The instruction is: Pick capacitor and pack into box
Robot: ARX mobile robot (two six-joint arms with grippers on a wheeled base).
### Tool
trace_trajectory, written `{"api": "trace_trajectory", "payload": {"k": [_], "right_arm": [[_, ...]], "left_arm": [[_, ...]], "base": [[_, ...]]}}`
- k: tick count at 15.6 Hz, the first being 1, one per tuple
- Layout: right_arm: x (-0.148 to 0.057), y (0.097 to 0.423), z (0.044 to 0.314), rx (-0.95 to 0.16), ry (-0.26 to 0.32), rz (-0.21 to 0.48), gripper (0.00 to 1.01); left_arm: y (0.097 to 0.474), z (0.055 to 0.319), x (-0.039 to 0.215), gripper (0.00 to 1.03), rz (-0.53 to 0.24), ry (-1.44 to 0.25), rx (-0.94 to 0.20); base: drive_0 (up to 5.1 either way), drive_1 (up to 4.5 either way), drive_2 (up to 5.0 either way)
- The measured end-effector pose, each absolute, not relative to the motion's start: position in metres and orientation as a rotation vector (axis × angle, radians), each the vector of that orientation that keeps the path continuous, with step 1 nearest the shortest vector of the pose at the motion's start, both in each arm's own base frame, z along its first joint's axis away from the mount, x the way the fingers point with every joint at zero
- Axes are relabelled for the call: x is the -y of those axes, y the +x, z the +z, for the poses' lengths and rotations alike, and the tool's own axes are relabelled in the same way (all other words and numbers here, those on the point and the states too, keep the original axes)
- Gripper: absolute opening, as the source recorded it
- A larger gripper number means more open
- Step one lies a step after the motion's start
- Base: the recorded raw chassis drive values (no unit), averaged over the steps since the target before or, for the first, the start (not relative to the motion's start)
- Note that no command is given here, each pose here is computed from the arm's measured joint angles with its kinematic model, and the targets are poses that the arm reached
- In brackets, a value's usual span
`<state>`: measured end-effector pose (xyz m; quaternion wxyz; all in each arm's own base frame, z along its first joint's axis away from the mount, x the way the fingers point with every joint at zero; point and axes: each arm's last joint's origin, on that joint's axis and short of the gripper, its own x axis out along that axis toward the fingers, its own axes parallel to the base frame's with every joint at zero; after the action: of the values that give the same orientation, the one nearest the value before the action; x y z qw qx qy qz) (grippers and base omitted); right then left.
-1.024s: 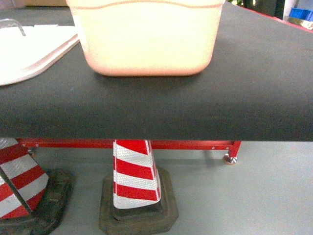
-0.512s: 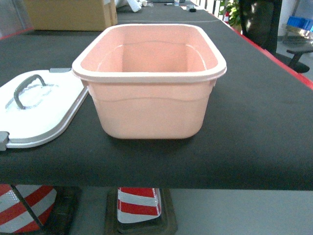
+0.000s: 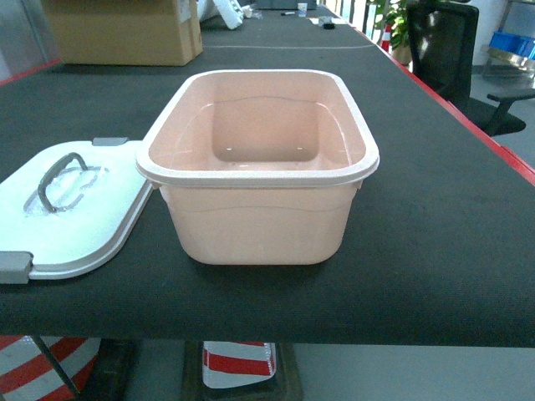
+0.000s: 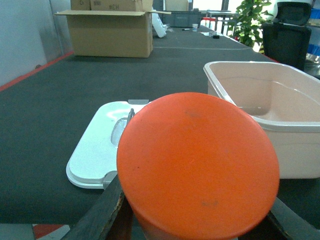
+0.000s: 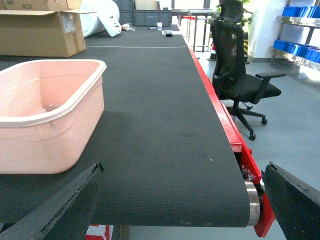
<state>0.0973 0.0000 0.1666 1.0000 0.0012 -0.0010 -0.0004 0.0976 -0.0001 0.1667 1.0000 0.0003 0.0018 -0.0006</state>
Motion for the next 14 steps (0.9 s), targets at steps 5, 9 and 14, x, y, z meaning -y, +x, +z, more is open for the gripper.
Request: {"api": "trace_trajectory", "payload": {"k": [5, 9, 14], "right_arm": [[0.0, 0.097, 0.167, 0.002, 0.002, 0.0, 0.98], [0.0, 0.097, 0.167, 0.002, 0.002, -0.001, 0.98], [0.0, 0.097, 0.167, 0.002, 0.002, 0.0, 0.98]], "left_arm": [[0.098, 0.167, 0.0, 0.44, 0.0, 0.001, -0.004], [0.148, 0.206, 0.014, 0.44, -0.262, 0.058, 0.106], [0.318, 0.242, 0.109, 0.44, -0.27, 0.01, 0.141]], "base": [[0.0, 0.0, 0.0], [0.0, 0.0, 0.0], [0.0, 0.0, 0.0]]}}
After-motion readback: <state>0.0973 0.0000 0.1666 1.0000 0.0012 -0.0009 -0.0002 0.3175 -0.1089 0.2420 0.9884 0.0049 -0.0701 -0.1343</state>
